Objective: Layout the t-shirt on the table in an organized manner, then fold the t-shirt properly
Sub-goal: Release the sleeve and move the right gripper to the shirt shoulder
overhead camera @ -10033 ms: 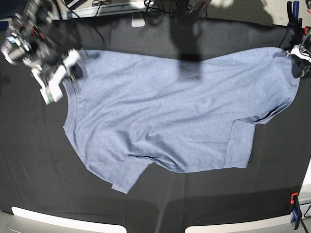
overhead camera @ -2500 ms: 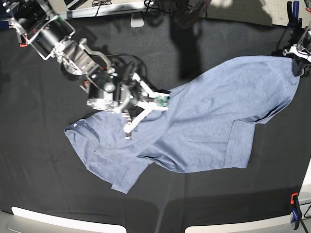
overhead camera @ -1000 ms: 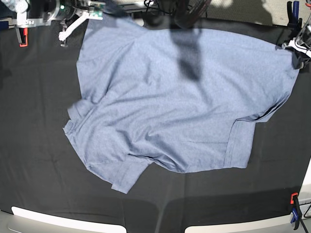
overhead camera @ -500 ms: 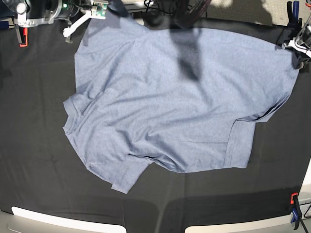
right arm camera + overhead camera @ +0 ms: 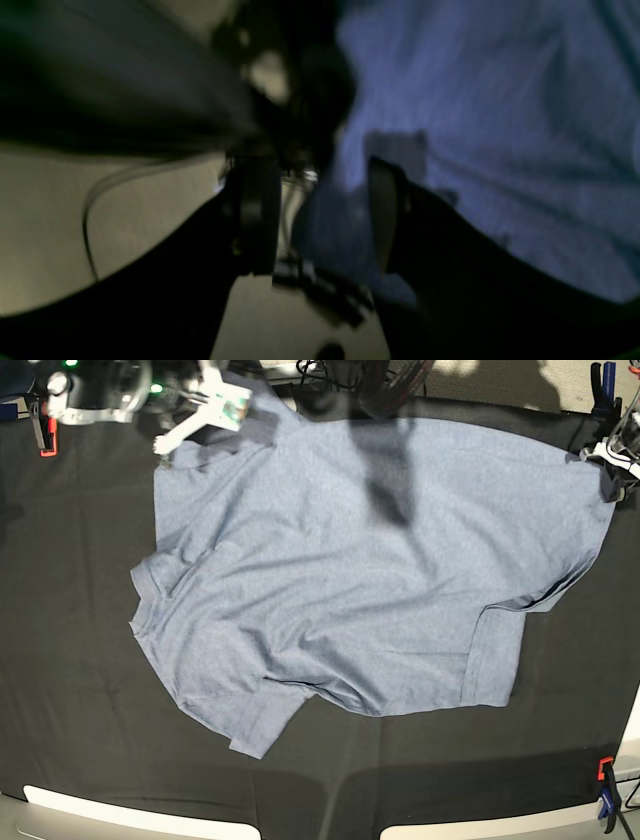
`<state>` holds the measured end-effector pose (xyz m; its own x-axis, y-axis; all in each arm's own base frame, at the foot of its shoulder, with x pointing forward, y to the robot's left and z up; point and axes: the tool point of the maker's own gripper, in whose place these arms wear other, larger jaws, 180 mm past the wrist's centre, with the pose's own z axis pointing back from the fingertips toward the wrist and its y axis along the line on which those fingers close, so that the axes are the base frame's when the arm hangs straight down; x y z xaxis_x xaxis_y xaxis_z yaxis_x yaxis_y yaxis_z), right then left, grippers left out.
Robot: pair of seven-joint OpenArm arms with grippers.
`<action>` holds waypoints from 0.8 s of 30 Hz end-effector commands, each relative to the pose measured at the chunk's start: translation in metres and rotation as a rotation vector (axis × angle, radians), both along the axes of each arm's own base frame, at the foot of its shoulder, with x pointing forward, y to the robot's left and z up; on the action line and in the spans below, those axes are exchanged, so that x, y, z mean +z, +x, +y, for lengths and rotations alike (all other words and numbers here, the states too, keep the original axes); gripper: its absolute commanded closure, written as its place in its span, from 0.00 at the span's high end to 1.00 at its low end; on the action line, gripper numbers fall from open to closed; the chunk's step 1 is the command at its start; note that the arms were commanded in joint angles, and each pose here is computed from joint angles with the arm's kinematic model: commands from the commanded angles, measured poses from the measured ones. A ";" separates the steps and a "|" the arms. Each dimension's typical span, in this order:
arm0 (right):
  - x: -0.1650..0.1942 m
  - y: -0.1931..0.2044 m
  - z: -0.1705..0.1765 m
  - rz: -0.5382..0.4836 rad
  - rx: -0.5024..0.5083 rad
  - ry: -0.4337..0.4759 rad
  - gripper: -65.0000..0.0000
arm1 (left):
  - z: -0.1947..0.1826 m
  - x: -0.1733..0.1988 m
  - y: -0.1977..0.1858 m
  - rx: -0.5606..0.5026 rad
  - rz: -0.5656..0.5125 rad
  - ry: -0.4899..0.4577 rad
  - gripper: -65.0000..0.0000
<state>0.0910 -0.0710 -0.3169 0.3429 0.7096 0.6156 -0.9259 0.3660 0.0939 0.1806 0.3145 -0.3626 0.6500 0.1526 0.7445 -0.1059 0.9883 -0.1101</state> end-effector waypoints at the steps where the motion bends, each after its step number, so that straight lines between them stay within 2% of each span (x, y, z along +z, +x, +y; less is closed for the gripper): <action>1: 0.008 0.011 0.002 -0.046 -0.034 0.026 0.42 | 0.004 0.013 0.007 -0.011 -0.045 0.019 0.00; 5: 0.023 0.063 -0.027 -0.142 -0.399 0.053 0.42 | 0.004 0.013 0.007 -0.011 -0.045 0.019 0.00; 7: 0.031 0.080 -0.047 -0.184 -0.536 0.066 0.42 | 0.004 0.013 0.007 -0.011 -0.045 0.019 0.00; 11: 0.039 0.094 -0.085 -0.221 -0.710 0.074 0.42 | 0.003 0.014 0.008 -0.010 -0.051 0.010 0.00; 17: 0.009 0.101 -0.148 -0.140 -0.935 0.064 0.42 | 0.000 0.017 0.010 -0.008 -0.071 -0.018 0.00; 20: -0.009 0.110 -0.169 -0.075 -1.013 0.080 0.42 | 0.000 0.017 0.010 -0.008 -0.070 -0.018 0.00; 24: -0.029 0.124 -0.177 -0.014 -1.058 0.114 0.42 | 0.000 0.017 0.010 -0.008 -0.071 -0.018 0.00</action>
